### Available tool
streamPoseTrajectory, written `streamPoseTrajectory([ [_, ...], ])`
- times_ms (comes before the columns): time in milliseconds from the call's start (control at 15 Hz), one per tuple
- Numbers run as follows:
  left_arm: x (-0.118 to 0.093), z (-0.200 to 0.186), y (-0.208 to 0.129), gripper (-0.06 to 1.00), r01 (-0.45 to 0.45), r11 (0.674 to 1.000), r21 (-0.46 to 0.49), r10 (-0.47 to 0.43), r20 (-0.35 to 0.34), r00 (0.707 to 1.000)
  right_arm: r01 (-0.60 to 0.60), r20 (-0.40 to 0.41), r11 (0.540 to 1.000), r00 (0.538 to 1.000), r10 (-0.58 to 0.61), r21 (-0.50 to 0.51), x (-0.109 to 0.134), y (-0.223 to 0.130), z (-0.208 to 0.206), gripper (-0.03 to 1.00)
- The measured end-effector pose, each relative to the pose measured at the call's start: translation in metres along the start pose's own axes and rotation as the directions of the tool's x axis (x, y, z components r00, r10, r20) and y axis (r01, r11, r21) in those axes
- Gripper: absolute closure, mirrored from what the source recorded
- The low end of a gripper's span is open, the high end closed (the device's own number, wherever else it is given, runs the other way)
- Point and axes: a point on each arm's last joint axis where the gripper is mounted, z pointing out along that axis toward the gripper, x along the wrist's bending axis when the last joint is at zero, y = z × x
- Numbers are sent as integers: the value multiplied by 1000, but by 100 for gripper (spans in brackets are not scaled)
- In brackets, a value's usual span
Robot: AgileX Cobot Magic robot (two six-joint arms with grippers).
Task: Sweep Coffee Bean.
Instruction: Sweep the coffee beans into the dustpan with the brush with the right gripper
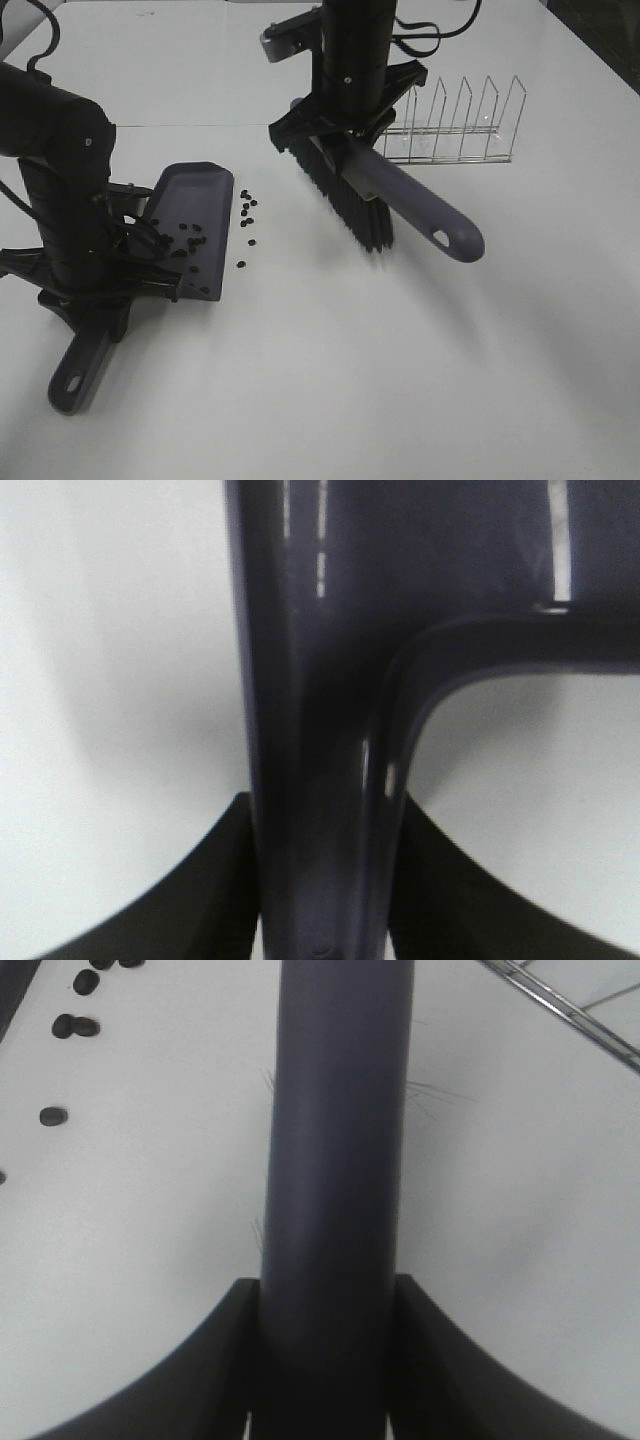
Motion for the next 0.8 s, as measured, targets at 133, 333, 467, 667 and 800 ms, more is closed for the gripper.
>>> streamPoseTrajectory([
  [133, 0, 0, 0, 62, 2, 1000, -3, -2, -5, 1000, 0, 1, 1000, 1000, 0, 18, 9, 0, 21, 70],
  [333, 0, 1, 0, 62, 3, 1000, 1, -3, -1, 1000, -16, -40, 1000, 999, 16, 0, 17, 3, 38, 70],
  [467, 0, 1, 0, 62, 0, 1000, 4, 0, 1, 1000, -9, -104, 1000, 995, 8, -12, 34, 7, 41, 70],
  [667, -1, 1, 0, 62, -1, 1000, 7, 1, 5, 1000, 25, -202, 999, 979, -32, -36, 68, 15, 41, 70],
  [800, -1, 2, 0, 62, -1, 1000, 9, 1, 6, 1000, 29, -251, 998, 967, -42, -55, 86, 20, 34, 70],
])
